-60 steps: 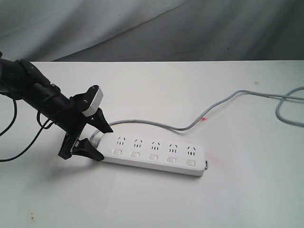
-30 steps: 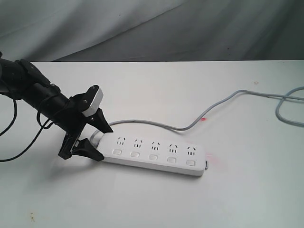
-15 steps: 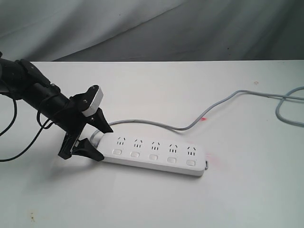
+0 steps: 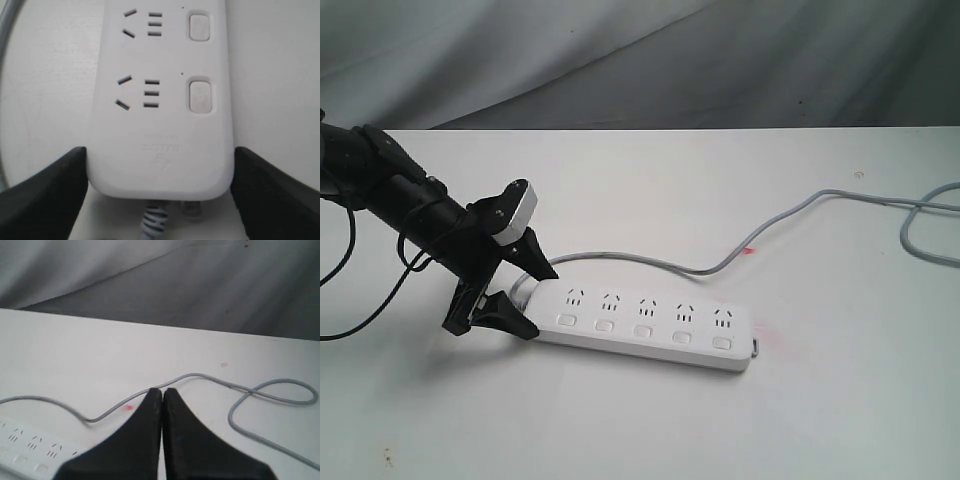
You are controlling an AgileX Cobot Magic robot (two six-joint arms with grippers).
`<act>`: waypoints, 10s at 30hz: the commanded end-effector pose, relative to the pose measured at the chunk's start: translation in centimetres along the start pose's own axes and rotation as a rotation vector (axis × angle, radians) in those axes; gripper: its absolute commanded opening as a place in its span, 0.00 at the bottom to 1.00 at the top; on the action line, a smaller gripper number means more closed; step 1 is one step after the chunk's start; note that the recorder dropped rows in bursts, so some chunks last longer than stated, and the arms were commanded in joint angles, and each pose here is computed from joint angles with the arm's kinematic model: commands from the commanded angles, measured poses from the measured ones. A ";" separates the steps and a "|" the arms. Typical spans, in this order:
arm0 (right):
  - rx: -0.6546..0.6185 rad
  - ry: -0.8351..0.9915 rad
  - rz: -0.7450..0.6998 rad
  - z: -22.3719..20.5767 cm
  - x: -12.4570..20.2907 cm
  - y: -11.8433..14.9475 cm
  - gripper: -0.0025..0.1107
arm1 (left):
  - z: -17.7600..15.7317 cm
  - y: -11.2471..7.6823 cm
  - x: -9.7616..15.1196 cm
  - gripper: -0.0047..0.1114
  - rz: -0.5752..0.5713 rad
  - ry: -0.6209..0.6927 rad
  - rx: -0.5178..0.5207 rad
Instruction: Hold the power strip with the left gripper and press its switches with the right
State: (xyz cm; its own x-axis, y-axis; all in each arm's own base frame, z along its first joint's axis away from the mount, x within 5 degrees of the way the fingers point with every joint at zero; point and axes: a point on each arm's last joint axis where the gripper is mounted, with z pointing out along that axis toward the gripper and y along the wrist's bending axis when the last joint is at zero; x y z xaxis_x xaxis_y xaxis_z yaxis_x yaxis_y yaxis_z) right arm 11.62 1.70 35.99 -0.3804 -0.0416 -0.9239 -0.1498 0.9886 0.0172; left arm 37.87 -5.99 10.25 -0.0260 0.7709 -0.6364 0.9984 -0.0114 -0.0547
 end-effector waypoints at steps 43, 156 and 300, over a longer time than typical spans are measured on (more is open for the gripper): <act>0.219 -0.149 0.126 0.8 18.9 -1.4 0.02 | 0.0 0.0 -0.4 0.45 -0.002 -0.020 0.007; 0.216 -0.150 0.133 0.8 18.9 -1.3 0.02 | -27.8 -13.3 -19.3 0.04 -1.095 -0.934 -0.949; 0.216 -0.150 0.133 0.8 18.9 -1.3 0.02 | -8.6 -32.9 0.3 0.04 -0.837 -0.577 -1.387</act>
State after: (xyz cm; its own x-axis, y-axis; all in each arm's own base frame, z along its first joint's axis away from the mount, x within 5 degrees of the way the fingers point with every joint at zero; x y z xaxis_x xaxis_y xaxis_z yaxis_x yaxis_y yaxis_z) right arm 5.35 -0.23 18.21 -0.2594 0.1007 -0.9605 0.0874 0.9929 0.0805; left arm 5.40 0.07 18.57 -0.2282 -0.0370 -0.9729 -0.0140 0.9993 -0.0347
